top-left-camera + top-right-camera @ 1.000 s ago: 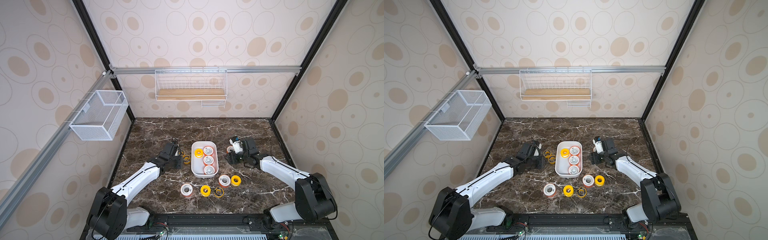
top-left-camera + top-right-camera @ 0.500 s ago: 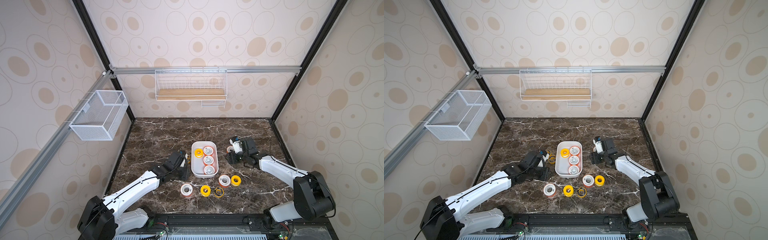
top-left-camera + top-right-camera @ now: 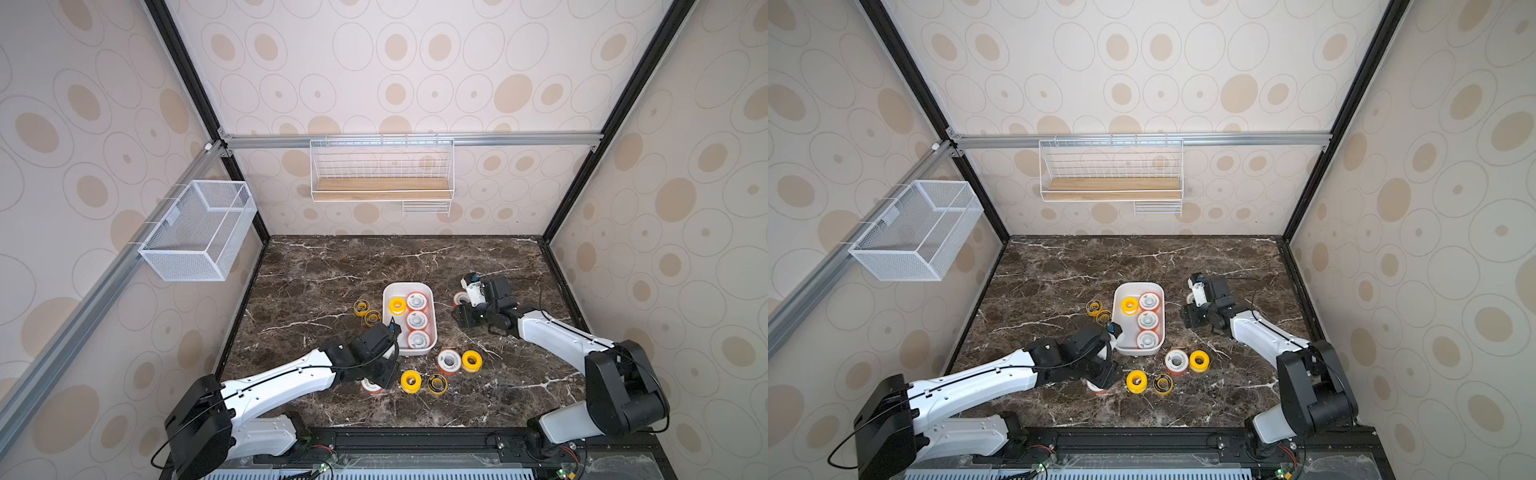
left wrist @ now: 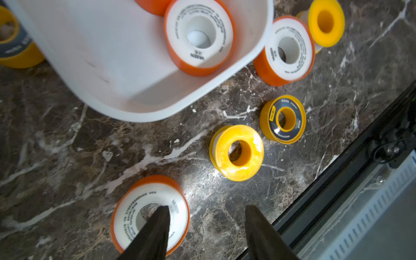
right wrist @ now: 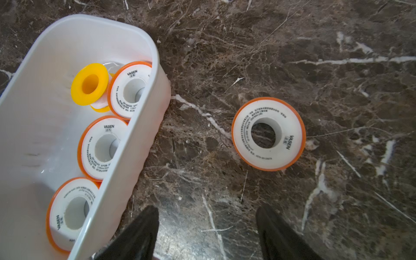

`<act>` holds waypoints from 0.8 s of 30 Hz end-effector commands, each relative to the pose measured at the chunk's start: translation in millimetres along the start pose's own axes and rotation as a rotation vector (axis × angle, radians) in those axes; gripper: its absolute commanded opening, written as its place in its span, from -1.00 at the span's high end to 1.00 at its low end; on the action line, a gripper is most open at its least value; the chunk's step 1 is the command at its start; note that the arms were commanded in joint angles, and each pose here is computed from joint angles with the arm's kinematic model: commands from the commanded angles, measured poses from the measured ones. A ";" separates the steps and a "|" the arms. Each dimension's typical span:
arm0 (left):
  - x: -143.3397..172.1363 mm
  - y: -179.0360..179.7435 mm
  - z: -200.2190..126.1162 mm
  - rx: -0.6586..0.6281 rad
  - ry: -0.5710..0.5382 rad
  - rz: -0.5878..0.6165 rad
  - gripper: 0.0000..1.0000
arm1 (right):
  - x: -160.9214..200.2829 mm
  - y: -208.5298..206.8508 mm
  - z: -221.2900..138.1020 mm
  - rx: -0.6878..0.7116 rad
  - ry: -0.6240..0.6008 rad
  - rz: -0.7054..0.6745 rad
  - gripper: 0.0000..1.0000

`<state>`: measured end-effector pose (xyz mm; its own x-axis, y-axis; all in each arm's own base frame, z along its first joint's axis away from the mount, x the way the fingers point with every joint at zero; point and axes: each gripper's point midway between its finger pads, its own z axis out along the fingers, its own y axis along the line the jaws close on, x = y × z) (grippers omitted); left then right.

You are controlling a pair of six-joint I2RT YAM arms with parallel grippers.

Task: Put the sealing tape into the storage box
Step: Pick up the sealing tape at the center of the board.

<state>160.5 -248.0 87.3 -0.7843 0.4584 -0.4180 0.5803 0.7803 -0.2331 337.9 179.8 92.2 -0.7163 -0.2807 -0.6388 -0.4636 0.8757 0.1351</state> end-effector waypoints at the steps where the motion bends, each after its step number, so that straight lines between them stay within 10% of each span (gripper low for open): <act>1: -15.8 -15.0 1.5 0.000 -0.034 0.088 -0.25 | 3.8 -5.8 0.4 0.022 0.013 0.001 -0.50; 24: -15.8 -29.9 56.9 -0.070 0.118 0.263 -0.81 | 9.1 -16.2 5.2 0.056 0.045 0.024 -0.51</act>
<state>167.6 -294.7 45.2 -0.6654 0.6613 -0.3462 0.7244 0.6840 -0.0859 340.6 169.5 83.5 -0.7360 -0.2780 -0.6173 -0.4311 0.8955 0.1107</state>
